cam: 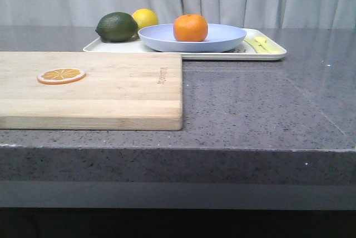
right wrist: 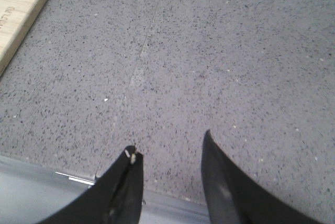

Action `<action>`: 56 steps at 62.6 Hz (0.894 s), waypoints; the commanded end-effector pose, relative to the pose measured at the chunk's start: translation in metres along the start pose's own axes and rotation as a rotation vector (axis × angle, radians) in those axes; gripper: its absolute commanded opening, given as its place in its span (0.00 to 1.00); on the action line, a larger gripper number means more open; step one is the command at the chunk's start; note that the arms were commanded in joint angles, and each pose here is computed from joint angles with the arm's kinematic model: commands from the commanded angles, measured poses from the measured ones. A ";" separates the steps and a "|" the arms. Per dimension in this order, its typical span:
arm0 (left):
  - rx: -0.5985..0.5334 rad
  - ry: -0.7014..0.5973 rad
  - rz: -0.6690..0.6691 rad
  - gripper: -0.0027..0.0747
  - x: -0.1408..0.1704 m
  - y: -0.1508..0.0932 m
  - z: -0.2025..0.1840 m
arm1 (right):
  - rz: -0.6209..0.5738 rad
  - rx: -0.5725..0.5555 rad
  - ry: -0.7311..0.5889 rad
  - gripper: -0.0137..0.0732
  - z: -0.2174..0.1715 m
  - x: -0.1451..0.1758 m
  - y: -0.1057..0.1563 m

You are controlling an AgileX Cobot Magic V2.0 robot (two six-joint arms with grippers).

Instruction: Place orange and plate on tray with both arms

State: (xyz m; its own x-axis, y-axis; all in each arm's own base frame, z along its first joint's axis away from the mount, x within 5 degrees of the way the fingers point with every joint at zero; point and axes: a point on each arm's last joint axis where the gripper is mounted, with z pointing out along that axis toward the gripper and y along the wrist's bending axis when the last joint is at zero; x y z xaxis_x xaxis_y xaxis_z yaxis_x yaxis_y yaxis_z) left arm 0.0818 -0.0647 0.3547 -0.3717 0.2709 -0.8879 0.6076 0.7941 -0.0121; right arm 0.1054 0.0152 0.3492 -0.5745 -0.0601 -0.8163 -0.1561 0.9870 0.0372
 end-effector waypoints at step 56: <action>0.009 -0.092 -0.018 0.81 -0.013 -0.001 -0.004 | -0.026 0.018 -0.231 0.45 -0.027 0.033 0.003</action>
State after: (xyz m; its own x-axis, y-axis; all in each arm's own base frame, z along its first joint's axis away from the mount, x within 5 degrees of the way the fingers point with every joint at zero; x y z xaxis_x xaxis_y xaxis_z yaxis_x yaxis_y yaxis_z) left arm 0.0818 -0.0647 0.3547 -0.3717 0.2709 -0.8879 0.6076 0.7941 -0.0121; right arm 0.0617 0.0125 0.3253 -0.4543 -0.0488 -0.8895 -0.1537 0.9878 0.0243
